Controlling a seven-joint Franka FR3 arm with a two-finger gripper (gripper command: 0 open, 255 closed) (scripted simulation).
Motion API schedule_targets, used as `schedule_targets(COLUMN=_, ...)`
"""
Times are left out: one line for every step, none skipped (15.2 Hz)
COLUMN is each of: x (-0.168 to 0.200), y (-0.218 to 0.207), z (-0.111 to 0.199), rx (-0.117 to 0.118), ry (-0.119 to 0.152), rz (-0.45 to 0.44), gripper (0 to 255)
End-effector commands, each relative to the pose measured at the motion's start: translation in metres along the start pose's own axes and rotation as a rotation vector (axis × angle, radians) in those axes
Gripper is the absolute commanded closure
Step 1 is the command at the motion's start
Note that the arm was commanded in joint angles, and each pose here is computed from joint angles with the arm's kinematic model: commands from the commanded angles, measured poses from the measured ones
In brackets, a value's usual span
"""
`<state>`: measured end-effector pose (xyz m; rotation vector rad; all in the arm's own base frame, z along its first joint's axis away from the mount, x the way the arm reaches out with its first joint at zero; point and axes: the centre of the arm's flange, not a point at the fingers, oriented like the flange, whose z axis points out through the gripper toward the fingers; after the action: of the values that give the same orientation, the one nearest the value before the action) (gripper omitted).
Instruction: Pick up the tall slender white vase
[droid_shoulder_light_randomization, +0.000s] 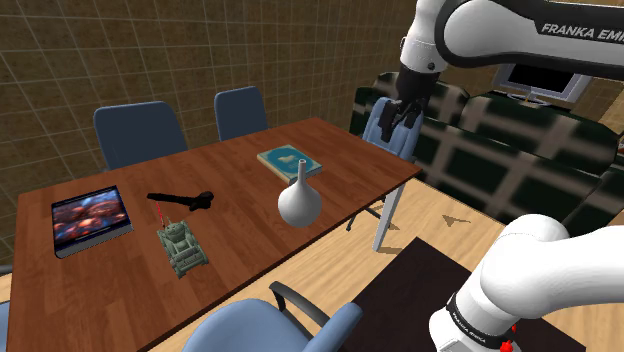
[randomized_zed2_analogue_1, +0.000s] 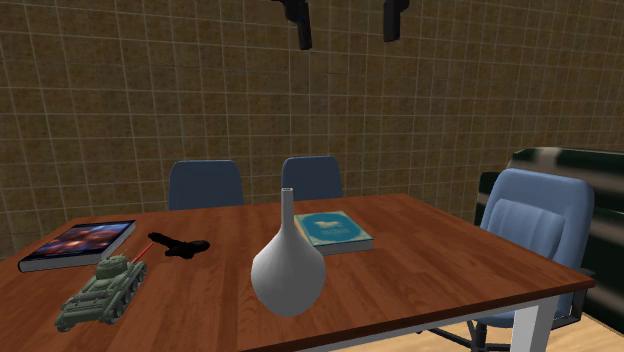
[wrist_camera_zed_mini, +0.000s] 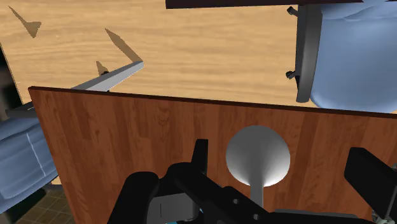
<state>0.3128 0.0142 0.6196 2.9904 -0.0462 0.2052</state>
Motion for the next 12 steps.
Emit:
schedule_targets(x=0.0, y=0.0, z=0.0, rx=0.0, ry=0.0, rz=0.0, gripper=0)
schedule_targets(x=0.011, y=0.0, z=0.008, rx=0.005, ry=-0.005, rz=0.0, gripper=0)
schedule_targets(x=0.022, y=-0.001, z=0.017, rx=0.01, ry=-0.01, rz=0.0, gripper=0)
schedule_targets(x=0.033, y=-0.002, z=0.025, rx=0.014, ry=-0.015, rz=-0.001, gripper=0)
schedule_targets(x=0.044, y=-0.002, z=0.033, rx=0.019, ry=-0.02, rz=-0.001, gripper=0)
schedule_targets(x=0.055, y=-0.003, z=0.042, rx=0.024, ry=-0.025, rz=-0.001, gripper=0)
schedule_targets(x=0.065, y=-0.003, z=0.05, rx=0.029, ry=-0.029, rz=-0.001, gripper=0)
schedule_targets(x=0.076, y=-0.004, z=0.059, rx=0.034, ry=-0.034, rz=-0.002, gripper=0)
schedule_targets(x=0.087, y=-0.005, z=0.067, rx=0.038, ry=-0.039, rz=-0.002, gripper=0)
schedule_targets(x=0.098, y=-0.006, z=0.076, rx=0.043, ry=-0.044, rz=-0.002, gripper=0)
schedule_targets(x=0.108, y=-0.007, z=0.085, rx=0.048, ry=-0.049, rz=-0.002, gripper=0)
schedule_targets(x=0.119, y=-0.008, z=0.093, rx=0.053, ry=-0.054, rz=-0.003, gripper=0)
